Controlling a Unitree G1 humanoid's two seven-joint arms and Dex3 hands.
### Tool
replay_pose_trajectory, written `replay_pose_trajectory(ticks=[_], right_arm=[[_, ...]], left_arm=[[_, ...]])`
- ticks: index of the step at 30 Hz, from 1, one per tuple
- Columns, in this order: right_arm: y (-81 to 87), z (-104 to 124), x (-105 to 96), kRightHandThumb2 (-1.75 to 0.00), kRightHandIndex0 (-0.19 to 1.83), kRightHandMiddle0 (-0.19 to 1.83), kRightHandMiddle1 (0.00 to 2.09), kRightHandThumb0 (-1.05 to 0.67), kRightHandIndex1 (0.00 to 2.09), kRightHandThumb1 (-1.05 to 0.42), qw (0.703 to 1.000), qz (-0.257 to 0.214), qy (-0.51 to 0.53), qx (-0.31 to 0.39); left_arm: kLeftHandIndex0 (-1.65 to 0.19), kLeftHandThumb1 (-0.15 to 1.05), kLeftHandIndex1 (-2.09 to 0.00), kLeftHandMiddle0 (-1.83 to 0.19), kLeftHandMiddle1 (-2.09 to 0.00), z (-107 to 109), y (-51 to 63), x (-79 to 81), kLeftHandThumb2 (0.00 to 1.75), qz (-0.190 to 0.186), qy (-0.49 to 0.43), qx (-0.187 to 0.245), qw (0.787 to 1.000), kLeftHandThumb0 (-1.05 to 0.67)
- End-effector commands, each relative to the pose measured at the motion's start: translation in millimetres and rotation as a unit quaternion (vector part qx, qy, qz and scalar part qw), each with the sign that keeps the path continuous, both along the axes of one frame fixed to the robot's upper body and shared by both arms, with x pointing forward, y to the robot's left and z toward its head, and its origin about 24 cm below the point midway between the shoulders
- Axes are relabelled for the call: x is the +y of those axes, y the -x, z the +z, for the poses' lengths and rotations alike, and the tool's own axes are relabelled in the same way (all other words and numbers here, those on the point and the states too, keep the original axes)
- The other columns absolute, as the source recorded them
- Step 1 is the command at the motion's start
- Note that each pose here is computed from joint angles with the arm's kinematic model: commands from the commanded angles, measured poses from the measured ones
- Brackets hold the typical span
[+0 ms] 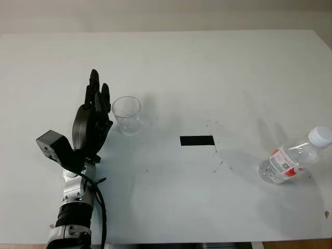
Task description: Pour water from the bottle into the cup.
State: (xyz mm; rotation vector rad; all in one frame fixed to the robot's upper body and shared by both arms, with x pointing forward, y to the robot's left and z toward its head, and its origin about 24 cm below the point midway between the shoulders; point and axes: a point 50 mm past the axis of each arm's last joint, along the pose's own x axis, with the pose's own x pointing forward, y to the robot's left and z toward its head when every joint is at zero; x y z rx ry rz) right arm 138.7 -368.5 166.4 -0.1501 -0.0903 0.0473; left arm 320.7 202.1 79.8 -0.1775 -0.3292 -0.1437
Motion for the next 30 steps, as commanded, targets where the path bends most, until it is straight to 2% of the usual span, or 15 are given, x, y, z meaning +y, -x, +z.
replay_pose_trajectory(ticks=[1, 10, 15, 21, 24, 30], right_arm=[[5.9, -9.4, 4.2, -0.15, -0.19, -0.19, 0.0, -0.93, 0.0, -1.05, 1.0, 0.0, -0.006, 0.012], [16.7, -40.3, 17.2, -0.12, -0.19, -0.19, 0.0, -0.91, 0.0, -1.05, 0.998, 0.0, -0.032, 0.059], [13.5, -57.9, 30.6, -0.11, -0.19, -0.19, 0.0, -0.91, 0.0, -1.05, 0.996, 0.015, -0.037, 0.076], [8.1, -71.7, 52.5, -0.06, -0.19, -0.19, 0.02, -0.86, 0.0, -1.02, 0.996, 0.009, -0.01, 0.084], [5.1, -79.8, 62.0, -0.06, -0.19, -0.19, 0.03, -0.89, 0.0, -1.02, 0.996, 0.007, 0.002, 0.091], [-2.9, -92.6, 75.2, -0.06, -0.19, -0.19, 0.0, -0.95, 0.0, -1.04, 0.995, 0.033, 0.001, 0.097]], left_arm=[[0.19, 1.05, 0.0, 0.19, 0.0, -3.6, 4.7, 5.2, 0.81, 0.007, -0.006, 0.006, 1.0, -0.74], [0.19, 1.05, 0.0, 0.19, 0.0, -1.8, 5.3, 9.3, 0.81, 0.005, -0.012, 0.005, 1.0, -0.74], [0.19, 1.05, 0.0, 0.19, 0.0, 0.3, 5.4, 10.7, 0.82, 0.006, -0.014, 0.002, 1.0, -0.73], [0.19, 1.05, 0.0, 0.19, 0.0, 1.2, 5.5, 14.8, 0.81, 0.002, -0.015, -0.002, 1.0, -0.74], [0.19, 1.05, 0.0, 0.19, 0.0, 1.8, 4.9, 15.5, 0.81, 0.0, -0.015, -0.002, 1.0, -0.74], [0.19, 1.05, 0.0, 0.19, 0.0, 2.3, 4.8, 14.4, 0.8, -0.001, -0.014, -0.002, 1.0, -0.75]])
